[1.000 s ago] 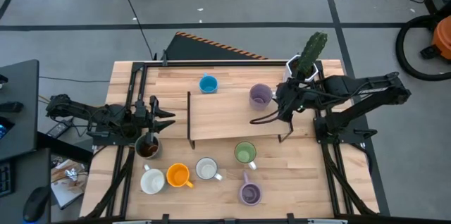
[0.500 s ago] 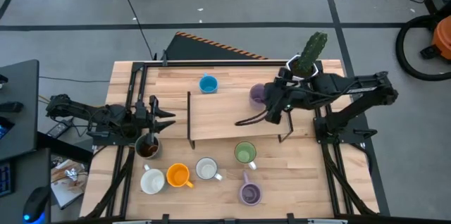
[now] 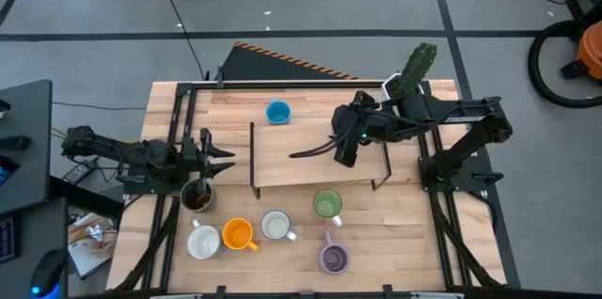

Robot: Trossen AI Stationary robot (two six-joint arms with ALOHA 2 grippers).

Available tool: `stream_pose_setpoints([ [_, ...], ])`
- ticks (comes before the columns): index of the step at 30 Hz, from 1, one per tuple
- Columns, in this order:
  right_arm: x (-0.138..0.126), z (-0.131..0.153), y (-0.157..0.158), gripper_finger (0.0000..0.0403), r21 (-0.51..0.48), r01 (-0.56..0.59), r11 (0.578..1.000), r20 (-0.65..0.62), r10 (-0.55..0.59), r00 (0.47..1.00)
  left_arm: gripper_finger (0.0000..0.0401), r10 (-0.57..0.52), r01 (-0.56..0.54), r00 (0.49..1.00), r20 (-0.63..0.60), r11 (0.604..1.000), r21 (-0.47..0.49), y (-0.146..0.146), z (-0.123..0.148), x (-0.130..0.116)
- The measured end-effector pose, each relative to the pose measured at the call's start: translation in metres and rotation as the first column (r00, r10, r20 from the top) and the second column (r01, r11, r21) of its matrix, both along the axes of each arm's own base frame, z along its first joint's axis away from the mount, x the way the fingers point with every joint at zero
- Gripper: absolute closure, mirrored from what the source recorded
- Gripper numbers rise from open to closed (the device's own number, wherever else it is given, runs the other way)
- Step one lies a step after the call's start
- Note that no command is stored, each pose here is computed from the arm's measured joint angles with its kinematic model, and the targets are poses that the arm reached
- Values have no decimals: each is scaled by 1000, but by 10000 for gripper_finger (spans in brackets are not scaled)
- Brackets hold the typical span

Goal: Place coffee mugs
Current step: Put the violet-white mug on the shelf

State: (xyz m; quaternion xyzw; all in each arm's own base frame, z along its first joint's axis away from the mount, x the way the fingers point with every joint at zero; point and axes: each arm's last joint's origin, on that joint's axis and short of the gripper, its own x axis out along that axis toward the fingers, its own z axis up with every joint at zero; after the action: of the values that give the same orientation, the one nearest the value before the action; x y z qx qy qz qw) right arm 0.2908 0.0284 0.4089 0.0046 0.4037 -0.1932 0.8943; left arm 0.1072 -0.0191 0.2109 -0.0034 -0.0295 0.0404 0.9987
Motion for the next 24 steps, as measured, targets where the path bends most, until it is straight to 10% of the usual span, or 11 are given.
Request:
stream_pose_setpoints([
  [24,26,-17,15,186,38,-69,997,-7,70,998,283,11,-11,1000,-3,1000,0,0,0,0],
])
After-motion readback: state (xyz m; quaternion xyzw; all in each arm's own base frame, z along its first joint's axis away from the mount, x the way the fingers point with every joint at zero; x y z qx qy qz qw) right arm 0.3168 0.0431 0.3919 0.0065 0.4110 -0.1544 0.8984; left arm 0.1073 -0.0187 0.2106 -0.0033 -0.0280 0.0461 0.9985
